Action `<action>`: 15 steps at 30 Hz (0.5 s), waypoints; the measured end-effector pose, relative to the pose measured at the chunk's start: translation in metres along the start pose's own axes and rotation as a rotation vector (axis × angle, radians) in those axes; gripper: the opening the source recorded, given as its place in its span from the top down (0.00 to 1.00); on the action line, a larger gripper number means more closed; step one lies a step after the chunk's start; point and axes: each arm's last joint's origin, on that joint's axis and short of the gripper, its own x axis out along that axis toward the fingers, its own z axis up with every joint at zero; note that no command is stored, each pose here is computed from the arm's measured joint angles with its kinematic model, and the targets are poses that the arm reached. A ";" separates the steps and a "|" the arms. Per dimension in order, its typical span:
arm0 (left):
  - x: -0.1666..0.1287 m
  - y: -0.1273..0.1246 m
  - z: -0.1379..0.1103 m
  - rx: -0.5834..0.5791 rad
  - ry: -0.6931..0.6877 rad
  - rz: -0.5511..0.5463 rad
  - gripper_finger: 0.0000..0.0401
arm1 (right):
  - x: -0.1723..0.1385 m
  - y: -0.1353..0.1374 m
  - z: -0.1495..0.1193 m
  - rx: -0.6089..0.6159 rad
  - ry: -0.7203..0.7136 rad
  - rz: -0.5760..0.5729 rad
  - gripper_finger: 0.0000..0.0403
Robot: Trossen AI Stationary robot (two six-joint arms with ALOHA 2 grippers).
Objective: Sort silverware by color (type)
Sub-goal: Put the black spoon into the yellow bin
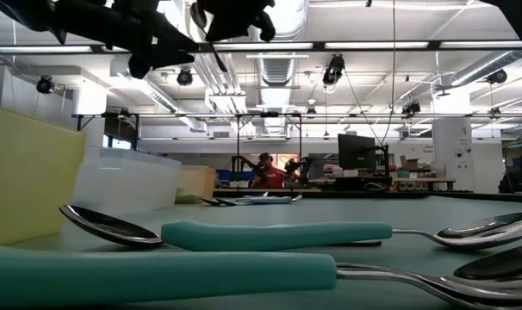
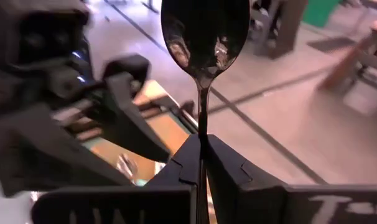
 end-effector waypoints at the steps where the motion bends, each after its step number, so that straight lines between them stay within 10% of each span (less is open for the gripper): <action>1: 0.000 0.000 0.001 -0.001 -0.013 0.003 0.61 | 0.000 0.000 0.002 -0.002 -0.016 0.013 0.98; 15: 0.019 -0.005 0.018 0.010 -0.026 0.004 0.61 | 0.007 0.002 0.006 0.017 -0.099 0.111 0.98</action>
